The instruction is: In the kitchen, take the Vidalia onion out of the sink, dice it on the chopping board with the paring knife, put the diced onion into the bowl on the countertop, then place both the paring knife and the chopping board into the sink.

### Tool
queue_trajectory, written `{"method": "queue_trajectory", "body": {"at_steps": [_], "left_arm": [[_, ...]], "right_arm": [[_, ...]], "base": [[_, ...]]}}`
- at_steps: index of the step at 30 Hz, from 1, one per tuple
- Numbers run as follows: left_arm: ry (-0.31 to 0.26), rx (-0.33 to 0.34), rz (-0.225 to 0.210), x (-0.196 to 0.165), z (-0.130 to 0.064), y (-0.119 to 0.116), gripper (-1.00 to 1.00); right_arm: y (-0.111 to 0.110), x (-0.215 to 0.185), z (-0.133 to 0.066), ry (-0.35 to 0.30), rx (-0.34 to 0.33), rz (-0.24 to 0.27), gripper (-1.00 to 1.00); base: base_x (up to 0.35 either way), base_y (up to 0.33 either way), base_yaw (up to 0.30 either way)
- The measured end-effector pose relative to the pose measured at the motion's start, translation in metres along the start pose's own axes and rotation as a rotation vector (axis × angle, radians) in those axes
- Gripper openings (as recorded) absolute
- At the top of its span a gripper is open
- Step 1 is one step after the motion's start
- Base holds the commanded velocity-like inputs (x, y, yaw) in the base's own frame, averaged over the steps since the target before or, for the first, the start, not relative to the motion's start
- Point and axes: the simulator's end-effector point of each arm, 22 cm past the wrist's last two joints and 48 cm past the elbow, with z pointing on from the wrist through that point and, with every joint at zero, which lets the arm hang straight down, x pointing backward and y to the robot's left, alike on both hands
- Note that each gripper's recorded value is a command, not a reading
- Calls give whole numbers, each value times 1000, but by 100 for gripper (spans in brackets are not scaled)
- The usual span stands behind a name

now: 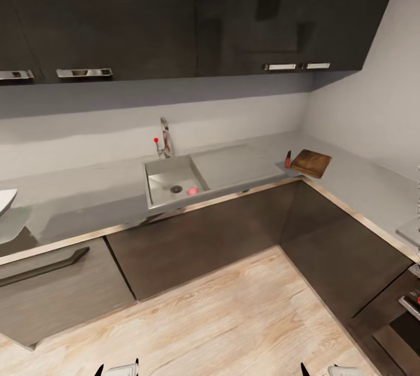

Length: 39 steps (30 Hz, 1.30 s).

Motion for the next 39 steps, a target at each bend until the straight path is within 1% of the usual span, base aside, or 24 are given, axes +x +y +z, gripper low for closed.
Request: {"method": "queue_trajectory", "body": {"at_steps": [7, 10, 11, 12, 14, 15, 17, 18, 21, 23, 25, 26, 27, 29, 30, 31, 32, 33, 34, 35, 36, 37, 38, 39], "left_arm": [[-2, 0, 0, -1, 0, 0, 100], [-2, 0, 0, -1, 0, 0, 100], [-2, 0, 0, -1, 0, 0, 100], [-1, 0, 0, -1, 0, 0, 100], [-1, 1, 0, -1, 0, -1, 100], [-1, 1, 0, -1, 0, -1, 100], [-1, 2, 0, -1, 0, -1, 100], [-1, 2, 0, -1, 0, -1, 100], [-1, 2, 0, -1, 0, -1, 100], [-1, 2, 0, -1, 0, -1, 100], [2, 2, 1, 0, 0, -1, 100], [3, 2, 1, 0, 0, -1, 100], [3, 2, 1, 0, 0, -1, 100], [6, 2, 1, 1, 0, -1, 100], [8, 2, 2, 1, 0, -1, 100], [17, 2, 3, 3, 0, -1, 100], [19, 2, 4, 4, 0, -1, 100], [20, 2, 4, 4, 0, -1, 100], [22, 2, 5, 5, 0, -1, 100], [25, 2, 5, 5, 0, -1, 100], [58, 0, 11, 13, 0, 0, 100], [89, 0, 18, 19, -1, 1, 100], [137, 0, 28, 30, -2, 2, 100], [196, 1, 39, 43, -4, 2, 100]], "right_arm": [[0, 0, 0, -1, 0, -1, 100], [-4, -1, 0, 2, 21, 0, 100], [-12, -7, 3, -3, 65, 6, 100], [-15, -11, 5, -6, 85, 9, 100], [-22, -51, 27, -1, 180, 35, 100], [-23, -63, 32, 1, 197, 40, 100], [-23, -107, 48, 3, 228, 51, 100], [-24, -119, 51, 1, 232, 54, 100], [-22, -178, 59, -18, 237, 61, 100], [-21, -213, 60, -27, 236, 59, 100], [-21, -287, 59, -55, 241, 39, 100], [-21, -315, 57, -71, 247, 32, 100], [-22, -329, 56, -79, 249, 30, 100], [-23, -381, 53, -104, 259, 26, 100], [-23, -396, 51, -113, 260, 29, 100], [-24, -436, 46, -116, 263, 34, 100], [-25, -502, 33, -185, 265, 47, 100], [-25, -511, 31, -183, 266, 49, 100], [-26, -542, 22, -200, 267, 55, 100], [-26, -579, 9, -229, 268, 63, 100], [-28, -630, -14, -247, 268, 76, 100], [-30, -681, -43, -310, 267, 91, 100], [-31, -686, -46, -302, 268, 92, 100], [-32, -700, -54, -313, 268, 96, 100]], "base": [[0, 0, -30], [0, 0, -3], [0, 0, -1], [0, 0, 0], [0, 0, 0], [0, 0, 0], [0, 0, 0], [0, 0, 0], [0, 0, 0], [0, 0, 0], [0, 0, 0], [0, 0, 0], [0, 0, 0], [0, 0, 0], [0, 0, 0], [0, 0, 0], [0, 0, 0], [0, 0, 0], [0, 0, 0], [0, 0, 0], [0, 0, 0], [0, 0, 0], [0, 0, 0], [0, 0, 0]]}}
